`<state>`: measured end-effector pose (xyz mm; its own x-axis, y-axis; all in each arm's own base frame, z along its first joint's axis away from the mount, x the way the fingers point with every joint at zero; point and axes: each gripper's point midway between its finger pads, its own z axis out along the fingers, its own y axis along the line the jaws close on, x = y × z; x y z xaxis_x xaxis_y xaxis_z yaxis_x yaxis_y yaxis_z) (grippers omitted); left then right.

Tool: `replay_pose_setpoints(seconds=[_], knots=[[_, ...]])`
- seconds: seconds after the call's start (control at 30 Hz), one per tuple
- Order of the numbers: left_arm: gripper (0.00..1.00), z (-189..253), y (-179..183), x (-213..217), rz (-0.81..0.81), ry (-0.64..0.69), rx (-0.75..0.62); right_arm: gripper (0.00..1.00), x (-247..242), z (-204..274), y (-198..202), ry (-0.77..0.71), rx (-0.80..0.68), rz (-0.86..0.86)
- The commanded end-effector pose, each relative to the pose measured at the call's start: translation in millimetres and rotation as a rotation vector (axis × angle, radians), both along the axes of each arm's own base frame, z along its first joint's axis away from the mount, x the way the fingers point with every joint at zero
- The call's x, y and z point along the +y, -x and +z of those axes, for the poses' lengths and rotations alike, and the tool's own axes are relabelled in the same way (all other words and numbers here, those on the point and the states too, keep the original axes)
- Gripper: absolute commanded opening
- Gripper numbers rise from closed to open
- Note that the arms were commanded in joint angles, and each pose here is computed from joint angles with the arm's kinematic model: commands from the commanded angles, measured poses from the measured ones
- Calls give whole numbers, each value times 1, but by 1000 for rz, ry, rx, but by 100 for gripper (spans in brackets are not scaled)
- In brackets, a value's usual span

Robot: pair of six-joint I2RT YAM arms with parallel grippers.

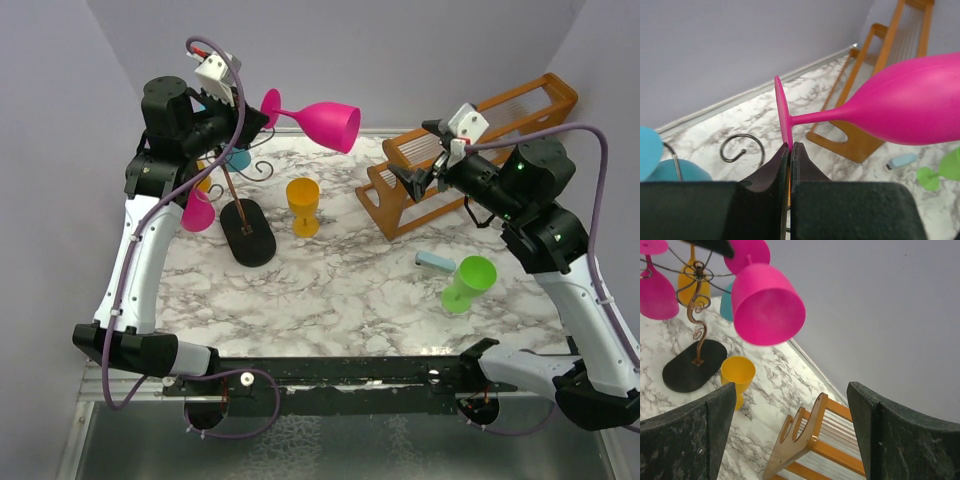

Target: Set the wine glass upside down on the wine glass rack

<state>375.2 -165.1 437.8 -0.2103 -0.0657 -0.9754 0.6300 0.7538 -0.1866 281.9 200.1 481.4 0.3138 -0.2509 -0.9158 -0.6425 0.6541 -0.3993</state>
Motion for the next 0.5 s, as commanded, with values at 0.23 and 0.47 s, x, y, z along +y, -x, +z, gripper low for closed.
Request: replay_pose_setpoints(seconds=[0.23, 0.47], knots=[[0, 54, -27, 72, 403, -192, -233, 92, 43, -131, 48, 281, 79, 464], [0, 69, -41, 83, 503, -287, -311, 92, 54, -192, 83, 269, 158, 667]])
